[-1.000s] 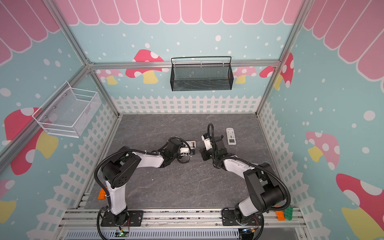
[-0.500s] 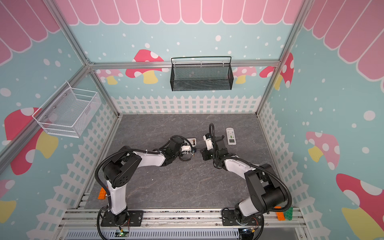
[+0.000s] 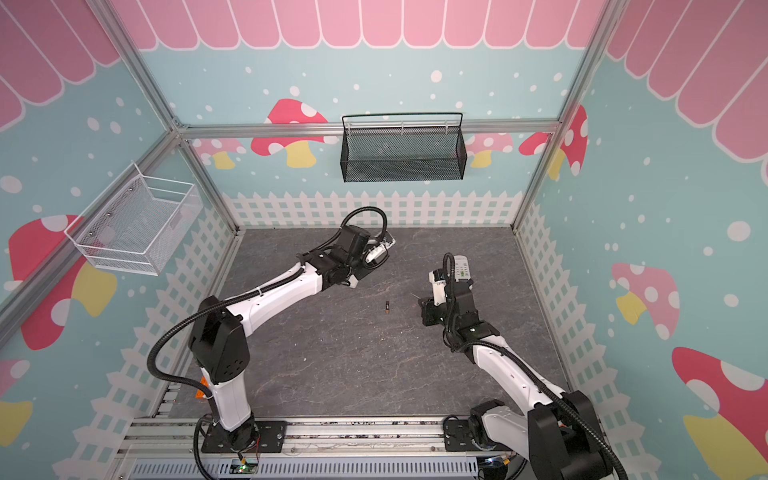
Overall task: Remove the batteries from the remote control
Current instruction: 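Set the remote on the table and open the left gripper while the right draws back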
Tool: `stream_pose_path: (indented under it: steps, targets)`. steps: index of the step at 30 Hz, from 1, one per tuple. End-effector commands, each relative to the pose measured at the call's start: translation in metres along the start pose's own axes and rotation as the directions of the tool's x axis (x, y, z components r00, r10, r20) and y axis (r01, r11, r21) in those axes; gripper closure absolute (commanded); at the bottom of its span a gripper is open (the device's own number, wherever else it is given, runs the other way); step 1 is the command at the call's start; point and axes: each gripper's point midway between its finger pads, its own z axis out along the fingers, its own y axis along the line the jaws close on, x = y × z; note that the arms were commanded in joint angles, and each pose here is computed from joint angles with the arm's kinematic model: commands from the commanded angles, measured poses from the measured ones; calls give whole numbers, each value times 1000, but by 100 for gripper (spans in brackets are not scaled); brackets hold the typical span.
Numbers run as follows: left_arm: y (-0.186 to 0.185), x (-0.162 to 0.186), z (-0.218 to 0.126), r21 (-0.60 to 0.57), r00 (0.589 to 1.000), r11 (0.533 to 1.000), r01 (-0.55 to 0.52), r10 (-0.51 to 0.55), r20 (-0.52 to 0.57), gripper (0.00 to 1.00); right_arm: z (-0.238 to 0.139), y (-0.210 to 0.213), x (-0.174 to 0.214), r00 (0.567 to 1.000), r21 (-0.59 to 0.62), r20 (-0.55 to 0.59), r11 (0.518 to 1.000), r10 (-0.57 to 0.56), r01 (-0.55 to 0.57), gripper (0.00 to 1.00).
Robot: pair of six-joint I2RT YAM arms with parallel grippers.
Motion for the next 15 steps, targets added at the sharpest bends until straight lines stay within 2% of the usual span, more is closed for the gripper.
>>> stream_pose_path:
  steps: [1, 3, 7, 11, 13, 15]
  targets:
    - [-29, 52, -19, 99, 946, 949, 298, -280, -164, 83, 3, 6, 6, 999, -28, -33, 999, 39, -40, 100]
    - [-47, 74, -22, 129, 910, 913, 386, -355, -213, 84, 5, 13, 5, 998, -42, -44, 998, 36, -38, 100]
    - [-87, 126, -18, 144, 809, 823, 549, -480, -339, 82, 6, 30, 25, 993, -75, -114, 996, 37, -46, 100]
    - [-104, 151, -27, 116, 701, 731, 672, -578, -417, 80, 2, 43, 45, 985, -96, -164, 993, 48, -64, 100]
    - [-110, 153, -28, 121, 679, 710, 694, -589, -437, 81, 1, 50, 48, 984, -108, -173, 992, 46, -66, 100]
    - [-113, 157, -22, 104, 668, 708, 699, -594, -448, 81, 3, 55, 50, 983, -113, -180, 991, 46, -67, 100]
